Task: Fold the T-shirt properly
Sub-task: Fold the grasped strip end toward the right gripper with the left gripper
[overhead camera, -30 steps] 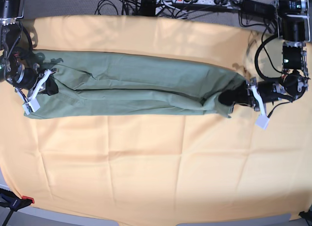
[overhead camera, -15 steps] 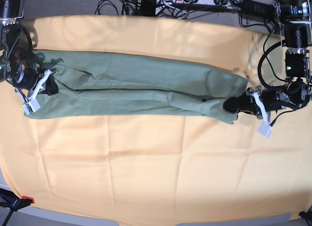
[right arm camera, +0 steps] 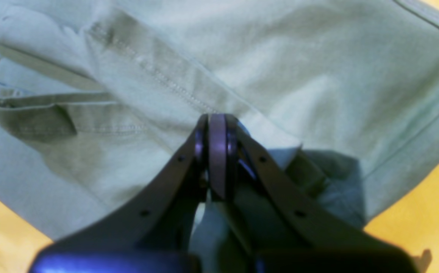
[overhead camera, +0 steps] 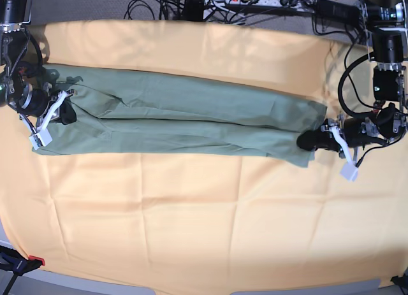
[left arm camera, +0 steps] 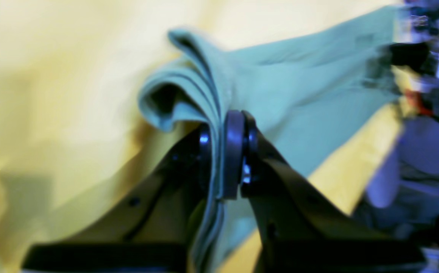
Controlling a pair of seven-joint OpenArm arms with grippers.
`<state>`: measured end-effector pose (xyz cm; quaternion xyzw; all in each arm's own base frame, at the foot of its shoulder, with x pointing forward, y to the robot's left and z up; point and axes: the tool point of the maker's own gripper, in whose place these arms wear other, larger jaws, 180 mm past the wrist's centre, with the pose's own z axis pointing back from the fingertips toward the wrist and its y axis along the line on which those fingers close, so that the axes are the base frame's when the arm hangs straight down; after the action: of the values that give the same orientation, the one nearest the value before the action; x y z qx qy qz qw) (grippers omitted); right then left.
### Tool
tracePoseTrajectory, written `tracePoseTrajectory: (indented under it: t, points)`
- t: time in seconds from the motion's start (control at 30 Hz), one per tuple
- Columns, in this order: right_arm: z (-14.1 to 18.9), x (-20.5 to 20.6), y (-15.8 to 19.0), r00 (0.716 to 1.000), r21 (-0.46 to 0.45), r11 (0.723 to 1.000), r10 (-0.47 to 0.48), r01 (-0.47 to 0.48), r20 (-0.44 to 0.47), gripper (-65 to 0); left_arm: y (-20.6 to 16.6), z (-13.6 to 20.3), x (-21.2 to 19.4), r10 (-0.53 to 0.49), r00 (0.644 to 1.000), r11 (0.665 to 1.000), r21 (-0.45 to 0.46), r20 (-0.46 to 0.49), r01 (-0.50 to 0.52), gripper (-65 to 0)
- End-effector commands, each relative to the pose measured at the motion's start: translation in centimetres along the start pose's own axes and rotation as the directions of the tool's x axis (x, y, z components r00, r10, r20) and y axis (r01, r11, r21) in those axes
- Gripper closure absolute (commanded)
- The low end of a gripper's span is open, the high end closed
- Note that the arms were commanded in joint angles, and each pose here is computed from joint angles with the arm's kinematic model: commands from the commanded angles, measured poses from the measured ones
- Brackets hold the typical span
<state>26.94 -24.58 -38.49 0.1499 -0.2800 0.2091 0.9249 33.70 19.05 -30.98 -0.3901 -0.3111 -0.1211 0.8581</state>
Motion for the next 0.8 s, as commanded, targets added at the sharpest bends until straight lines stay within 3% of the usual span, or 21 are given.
tracePoseTrajectory:
  t: [0.0,0.07,0.17,0.5,0.77]
  points:
    - [0.2,0.0,-0.3,1.0,-0.011,1.0,0.014,-0.015,-0.015,0.0,-1.2,0.9,2.3,-0.046,0.997,0.998,-0.046,0.063,0.049,0.0]
    - [0.2,0.0,-0.3,1.0,-0.011,1.0,0.015,-0.015,-0.015,0.0,-2.8,0.9,2.6,-0.066,0.994,0.989,-0.128,0.087,0.076,0.0]
    - [0.2,0.0,-0.3,1.0,-0.011,1.0,0.014,-0.015,-0.015,0.0,-3.3,0.4,2.3,-0.092,0.993,0.983,-0.15,0.079,0.103,0.0]
    - [0.2,0.0,-0.3,1.0,-0.011,1.0,0.015,-0.015,-0.016,0.0,-6.3,-3.4,2.1,-0.039,0.991,0.961,-0.266,0.131,0.073,0.0]
    - [0.2,-0.1,-0.3,1.0,-0.01,1.0,0.014,-0.014,-0.017,0.0,-10.5,-7.5,1.5,0.001,0.988,0.913,-0.404,0.157,0.063,0.0]
